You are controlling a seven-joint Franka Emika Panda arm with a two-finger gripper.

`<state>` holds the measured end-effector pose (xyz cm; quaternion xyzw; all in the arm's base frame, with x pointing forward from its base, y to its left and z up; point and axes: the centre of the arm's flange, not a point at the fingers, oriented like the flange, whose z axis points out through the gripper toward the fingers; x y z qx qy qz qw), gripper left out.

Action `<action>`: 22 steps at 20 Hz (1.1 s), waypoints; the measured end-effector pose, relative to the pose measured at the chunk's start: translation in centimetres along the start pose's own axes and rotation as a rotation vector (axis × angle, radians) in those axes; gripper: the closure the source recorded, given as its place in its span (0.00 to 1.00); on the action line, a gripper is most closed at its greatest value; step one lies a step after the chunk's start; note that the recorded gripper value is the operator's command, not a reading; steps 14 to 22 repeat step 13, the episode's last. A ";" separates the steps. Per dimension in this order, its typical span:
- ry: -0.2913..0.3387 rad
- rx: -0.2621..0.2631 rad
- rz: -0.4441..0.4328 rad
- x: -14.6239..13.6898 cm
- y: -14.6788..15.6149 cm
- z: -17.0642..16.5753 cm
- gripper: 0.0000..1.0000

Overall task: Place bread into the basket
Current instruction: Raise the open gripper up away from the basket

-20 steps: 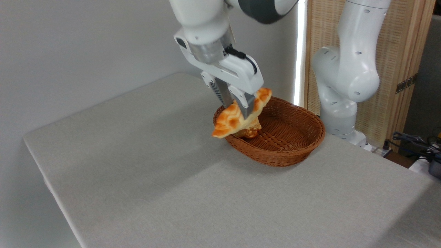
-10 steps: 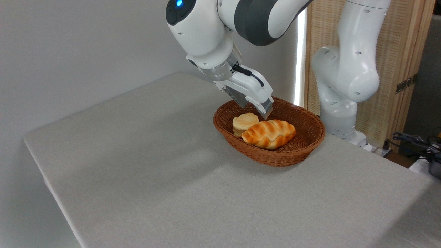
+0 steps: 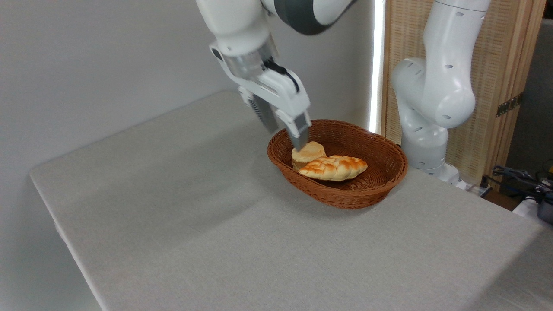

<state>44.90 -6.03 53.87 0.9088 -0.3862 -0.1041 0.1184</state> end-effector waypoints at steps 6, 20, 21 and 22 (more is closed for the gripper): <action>0.209 0.173 -0.005 2.7 -1.9 -4.6 0.00; 0.289 0.294 -0.022 7.5 -5.3 -5.2 0.00; 0.289 0.294 -0.022 7.5 -5.3 -5.2 0.00; 0.289 0.294 -0.022 7.5 -5.3 -5.2 0.00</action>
